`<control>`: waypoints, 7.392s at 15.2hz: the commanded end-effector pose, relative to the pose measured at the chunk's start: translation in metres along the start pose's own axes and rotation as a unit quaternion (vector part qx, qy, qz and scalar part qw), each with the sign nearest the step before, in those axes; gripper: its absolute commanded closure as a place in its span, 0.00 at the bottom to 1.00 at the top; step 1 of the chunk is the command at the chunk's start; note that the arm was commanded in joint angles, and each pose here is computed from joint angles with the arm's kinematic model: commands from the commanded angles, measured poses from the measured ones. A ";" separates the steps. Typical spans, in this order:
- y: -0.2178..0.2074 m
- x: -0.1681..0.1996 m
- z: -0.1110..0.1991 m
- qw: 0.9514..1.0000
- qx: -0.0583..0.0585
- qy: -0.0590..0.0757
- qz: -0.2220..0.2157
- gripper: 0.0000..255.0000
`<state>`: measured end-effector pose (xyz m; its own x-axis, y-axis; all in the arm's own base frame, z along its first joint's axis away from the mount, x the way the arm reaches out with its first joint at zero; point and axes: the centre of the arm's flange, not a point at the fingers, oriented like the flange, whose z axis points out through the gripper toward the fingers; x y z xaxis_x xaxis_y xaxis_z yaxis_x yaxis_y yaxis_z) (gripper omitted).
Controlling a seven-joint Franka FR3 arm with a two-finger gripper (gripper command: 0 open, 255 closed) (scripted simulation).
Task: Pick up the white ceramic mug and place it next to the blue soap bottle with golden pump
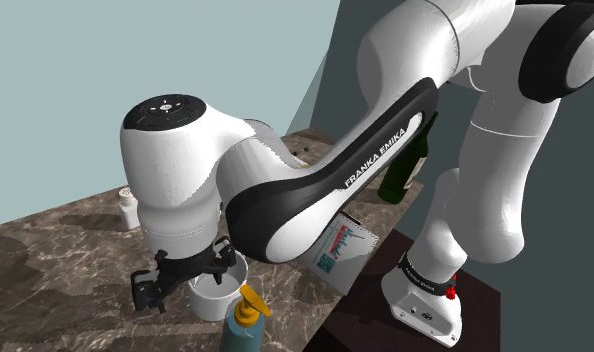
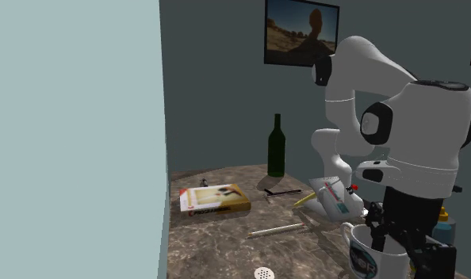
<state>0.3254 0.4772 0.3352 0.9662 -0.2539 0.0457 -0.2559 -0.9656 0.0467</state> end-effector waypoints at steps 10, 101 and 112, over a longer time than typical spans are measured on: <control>0.000 0.000 0.000 1.000 0.000 0.000 0.000 1.00; -0.133 -0.037 -0.116 1.000 0.000 0.000 0.000 1.00; -0.136 -0.040 -0.058 1.000 0.000 0.000 0.000 1.00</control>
<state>0.3193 0.6218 0.3884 0.9661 -0.2539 0.0458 -0.2560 -0.9655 0.0472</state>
